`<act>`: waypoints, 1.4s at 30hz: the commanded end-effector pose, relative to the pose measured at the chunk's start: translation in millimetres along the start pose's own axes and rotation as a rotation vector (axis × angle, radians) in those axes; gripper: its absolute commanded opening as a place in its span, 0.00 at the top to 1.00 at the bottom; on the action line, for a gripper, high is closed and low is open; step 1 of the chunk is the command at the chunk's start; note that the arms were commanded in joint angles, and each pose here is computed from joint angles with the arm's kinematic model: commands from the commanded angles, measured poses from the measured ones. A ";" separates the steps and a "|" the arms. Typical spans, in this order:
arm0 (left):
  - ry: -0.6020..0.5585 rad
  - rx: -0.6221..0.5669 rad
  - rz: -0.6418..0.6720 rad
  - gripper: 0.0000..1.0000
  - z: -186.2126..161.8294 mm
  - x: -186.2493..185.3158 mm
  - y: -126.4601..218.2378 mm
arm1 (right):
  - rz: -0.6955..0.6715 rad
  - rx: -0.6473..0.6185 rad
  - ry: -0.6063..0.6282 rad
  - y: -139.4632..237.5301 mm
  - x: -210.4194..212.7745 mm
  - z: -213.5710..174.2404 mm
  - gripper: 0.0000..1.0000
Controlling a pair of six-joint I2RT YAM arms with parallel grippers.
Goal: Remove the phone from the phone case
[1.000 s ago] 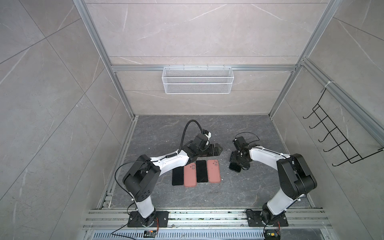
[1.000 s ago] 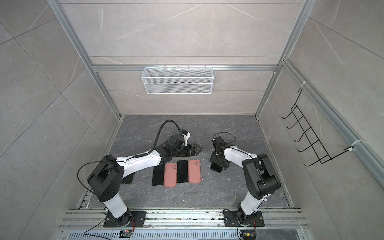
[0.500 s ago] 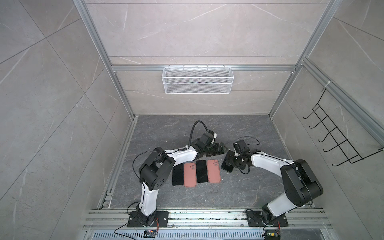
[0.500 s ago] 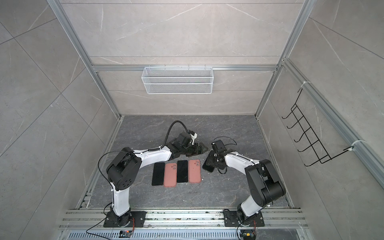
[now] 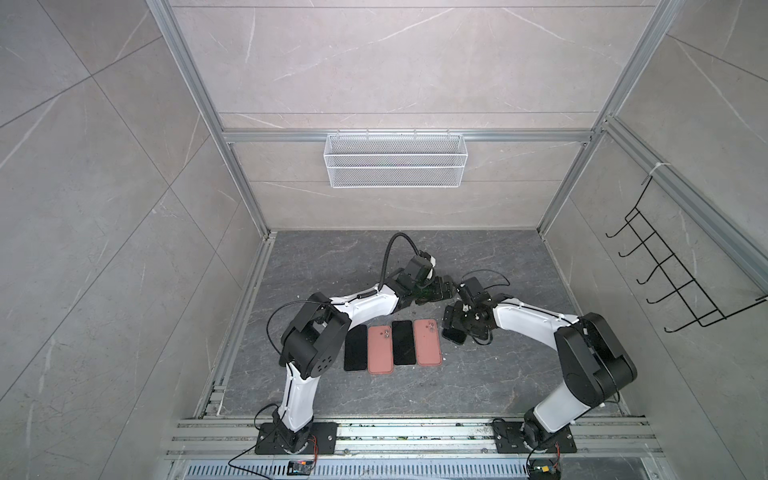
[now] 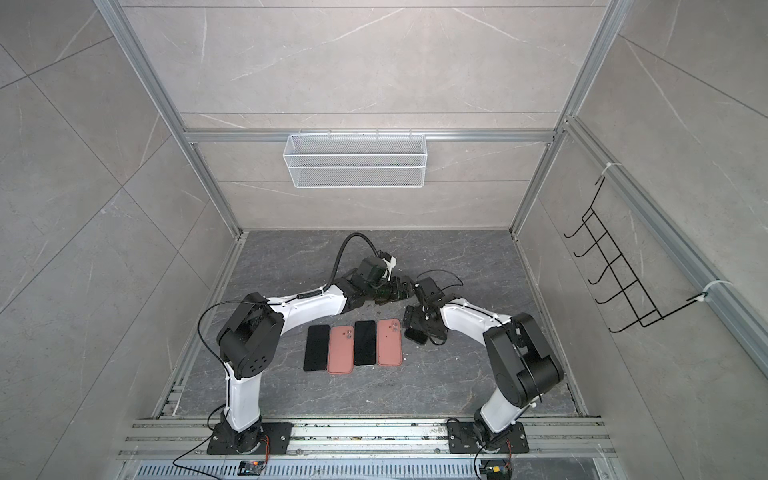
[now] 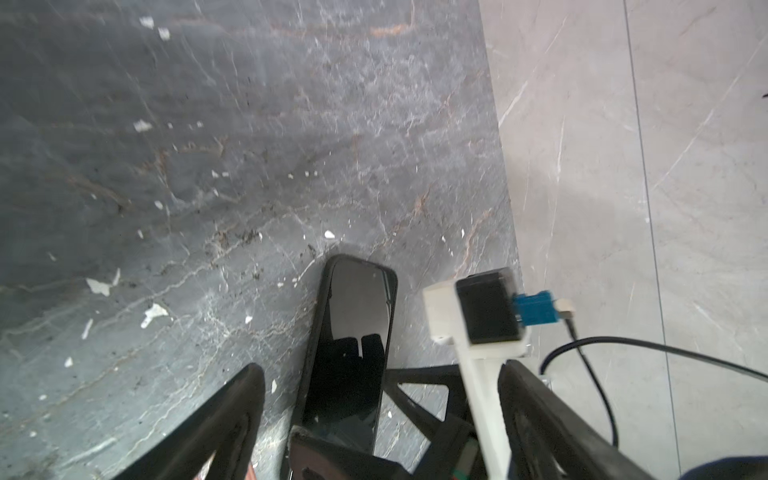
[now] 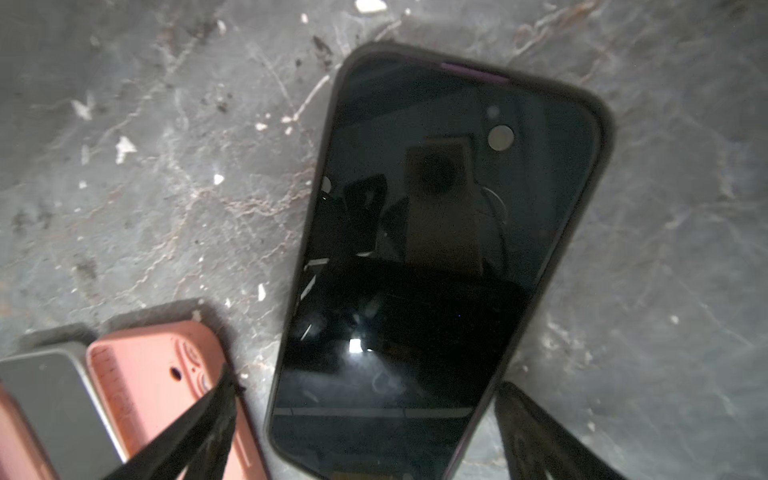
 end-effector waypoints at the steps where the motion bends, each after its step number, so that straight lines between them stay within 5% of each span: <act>1: -0.009 -0.024 0.058 0.10 13.8 8.6 -0.2 | -0.202 0.105 -0.049 -14.8 -24.3 -19.5 0.03; 8: -0.025 -0.004 0.131 0.10 20.6 18.3 -15.6 | -0.331 0.131 -0.001 -28.9 -23.3 -24.1 0.08; 16: -0.016 0.022 0.144 0.11 19.3 25.0 -30.7 | -0.306 0.148 -0.006 -40.8 -22.2 -32.6 0.18; 30: 0.011 0.135 0.043 0.14 -2.0 28.4 -52.5 | -0.084 0.068 0.022 -34.3 -22.1 -42.1 0.44; 42: 0.074 0.204 -0.030 0.16 -19.9 33.8 -72.6 | 0.090 0.054 0.057 -30.3 -13.5 -43.6 0.51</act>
Point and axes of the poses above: each gripper's point midway between its finger pads, its own y axis back along the fingers, its own x axis along the line the jaws close on, z = x × y, the point moved 8 cm from there along y, back along the fingers, and after that the axes turned 5 degrees about -y, right-handed, at the moved point
